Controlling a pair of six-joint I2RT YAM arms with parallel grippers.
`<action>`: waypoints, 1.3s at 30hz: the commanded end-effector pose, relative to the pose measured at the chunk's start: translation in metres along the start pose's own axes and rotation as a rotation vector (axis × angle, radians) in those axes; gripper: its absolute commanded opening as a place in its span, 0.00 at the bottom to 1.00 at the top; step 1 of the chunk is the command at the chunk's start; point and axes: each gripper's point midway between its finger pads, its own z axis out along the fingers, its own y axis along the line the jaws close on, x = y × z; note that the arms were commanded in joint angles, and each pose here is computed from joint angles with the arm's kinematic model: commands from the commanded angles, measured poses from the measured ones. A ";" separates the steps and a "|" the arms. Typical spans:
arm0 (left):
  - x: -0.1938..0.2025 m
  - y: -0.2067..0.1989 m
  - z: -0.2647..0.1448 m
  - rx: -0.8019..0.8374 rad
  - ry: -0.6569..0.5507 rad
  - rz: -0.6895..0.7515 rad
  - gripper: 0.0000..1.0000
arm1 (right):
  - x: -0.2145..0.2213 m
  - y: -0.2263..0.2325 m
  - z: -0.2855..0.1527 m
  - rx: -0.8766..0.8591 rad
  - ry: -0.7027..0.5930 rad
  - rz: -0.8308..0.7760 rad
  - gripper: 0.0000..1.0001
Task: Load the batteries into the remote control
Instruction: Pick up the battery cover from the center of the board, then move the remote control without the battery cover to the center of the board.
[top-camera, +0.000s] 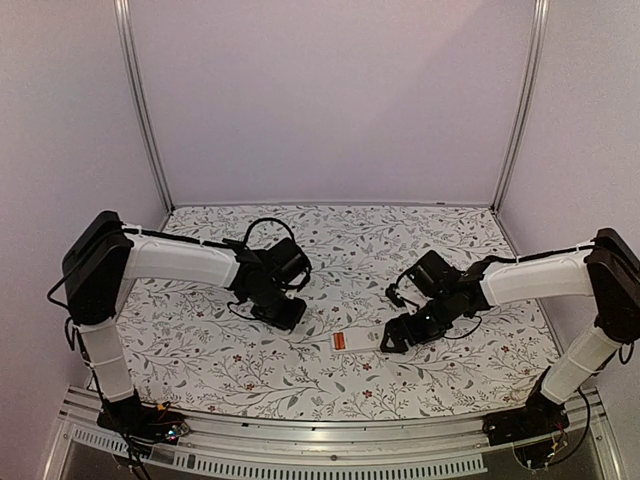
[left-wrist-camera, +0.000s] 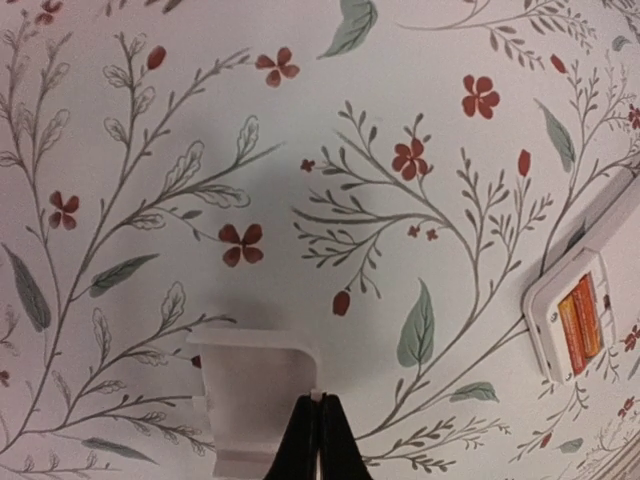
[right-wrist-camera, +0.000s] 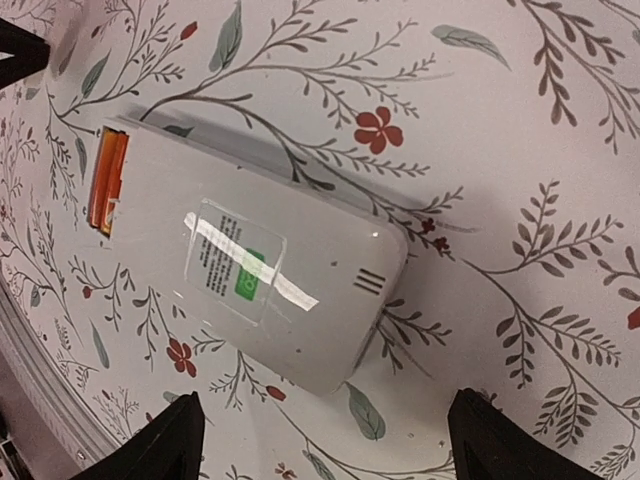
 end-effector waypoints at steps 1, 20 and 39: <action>-0.013 -0.002 -0.024 0.061 -0.076 -0.026 0.00 | -0.001 0.004 0.009 0.093 0.008 -0.100 0.86; -0.030 0.017 -0.065 0.103 -0.216 -0.079 0.00 | 0.002 0.013 0.059 0.494 -0.051 -0.032 0.97; -0.034 0.042 -0.087 0.188 -0.308 -0.151 0.00 | -0.056 0.030 0.083 0.372 -0.101 0.000 0.89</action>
